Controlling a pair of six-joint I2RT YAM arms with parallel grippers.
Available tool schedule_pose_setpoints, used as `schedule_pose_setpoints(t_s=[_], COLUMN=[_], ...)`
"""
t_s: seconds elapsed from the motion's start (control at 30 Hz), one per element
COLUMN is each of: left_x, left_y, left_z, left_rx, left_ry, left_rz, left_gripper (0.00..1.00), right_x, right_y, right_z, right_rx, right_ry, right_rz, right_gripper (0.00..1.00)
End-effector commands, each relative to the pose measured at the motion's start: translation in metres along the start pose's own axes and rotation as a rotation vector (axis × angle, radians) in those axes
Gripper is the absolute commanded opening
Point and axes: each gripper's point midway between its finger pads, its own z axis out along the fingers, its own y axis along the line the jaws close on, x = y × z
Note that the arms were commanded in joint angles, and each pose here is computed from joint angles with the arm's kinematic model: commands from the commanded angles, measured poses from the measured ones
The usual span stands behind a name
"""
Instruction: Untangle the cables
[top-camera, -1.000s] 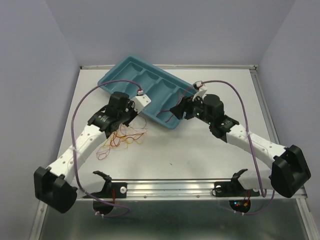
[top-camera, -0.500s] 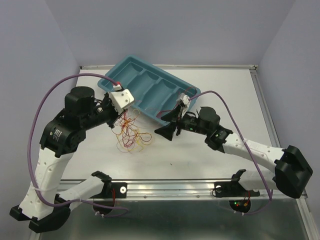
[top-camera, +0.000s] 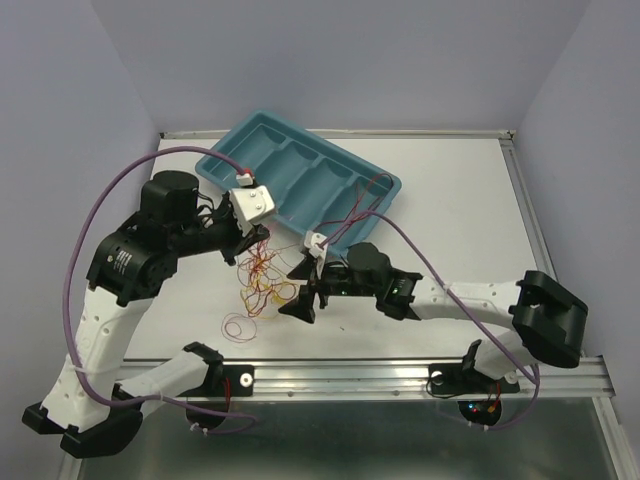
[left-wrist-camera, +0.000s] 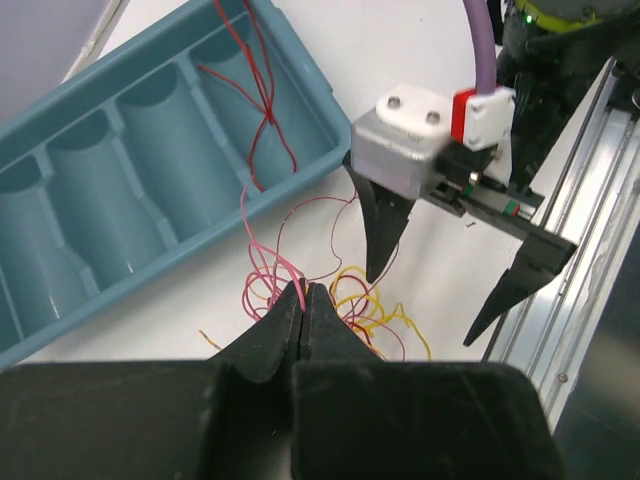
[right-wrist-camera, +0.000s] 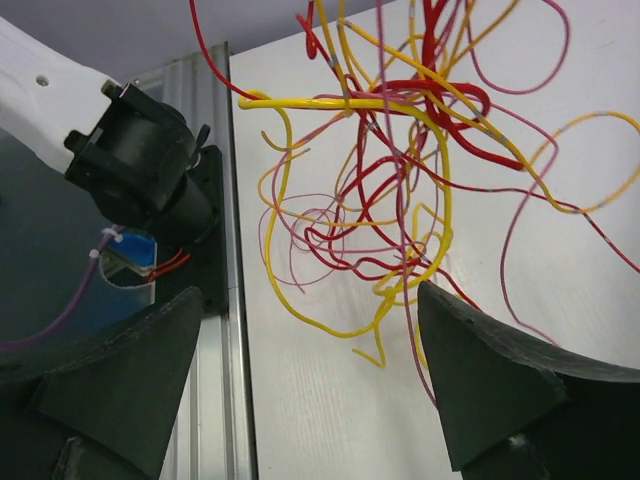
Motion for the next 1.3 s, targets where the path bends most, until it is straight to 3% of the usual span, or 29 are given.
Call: schedule_pose_setpoints(t_s=[0.0,0.13,0.27,0.4,0.43,0.53,0.6,0.7,0.73,0.8,1.07,1.13,1.2,1.27], left_x=[-0.023,-0.021,-0.019,-0.019,-0.019,-0.021,-0.021,-0.019,-0.019,-0.015,0.008,0.015,0.036,0.045], left_y=[-0.011,-0.013,-0.015,-0.017,-0.017,-0.016,-0.015,-0.014,-0.013,-0.010,0.016,0.029,0.044,0.057], left_z=[-0.014,-0.017,-0.018,-0.019,-0.019,-0.021,-0.021,-0.020,-0.021,-0.020,-0.002,0.001,0.004,0.006], left_rx=[0.035,0.030,0.033,0.042,0.040,0.031,0.026,0.019,0.008,-0.014,-0.141,-0.214,-0.315,-0.389], left_ry=[-0.082,-0.084,-0.084,-0.088,-0.089,-0.095,-0.095,-0.089,-0.093,-0.083,-0.036,-0.025,0.026,0.040], left_rz=[0.027,0.039,0.040,0.039,0.042,0.048,0.048,0.044,0.048,0.044,0.002,-0.010,-0.032,-0.034], left_gripper=[0.00,0.00,0.00,0.00,0.00,0.00,0.00,0.00,0.00,0.00,0.00,0.10,0.31,0.42], right_x=[-0.041,-0.046,-0.060,-0.061,-0.057,-0.056,-0.054,-0.052,-0.052,-0.054,-0.080,-0.092,-0.103,-0.121], right_y=[-0.001,-0.018,-0.021,-0.028,-0.029,-0.025,-0.024,-0.021,-0.021,-0.024,-0.049,-0.057,-0.059,-0.057], right_z=[0.016,0.005,-0.008,-0.011,-0.009,-0.003,-0.001,-0.001,0.000,-0.001,-0.032,-0.050,-0.064,-0.089], right_rx=[0.074,0.199,0.245,0.286,0.287,0.258,0.246,0.230,0.230,0.248,0.458,0.534,0.575,0.614], right_ry=[-0.096,-0.151,-0.193,-0.192,-0.175,-0.157,-0.143,-0.134,-0.134,-0.137,-0.233,-0.283,-0.323,-0.391], right_rz=[-0.112,-0.129,-0.135,-0.149,-0.148,-0.146,-0.145,-0.144,-0.143,-0.137,-0.086,-0.073,-0.064,-0.059], right_gripper=[0.92,0.81,0.79,0.50,0.38,0.32,0.22,0.24,0.12,0.01,0.00,0.01,0.01,0.01])
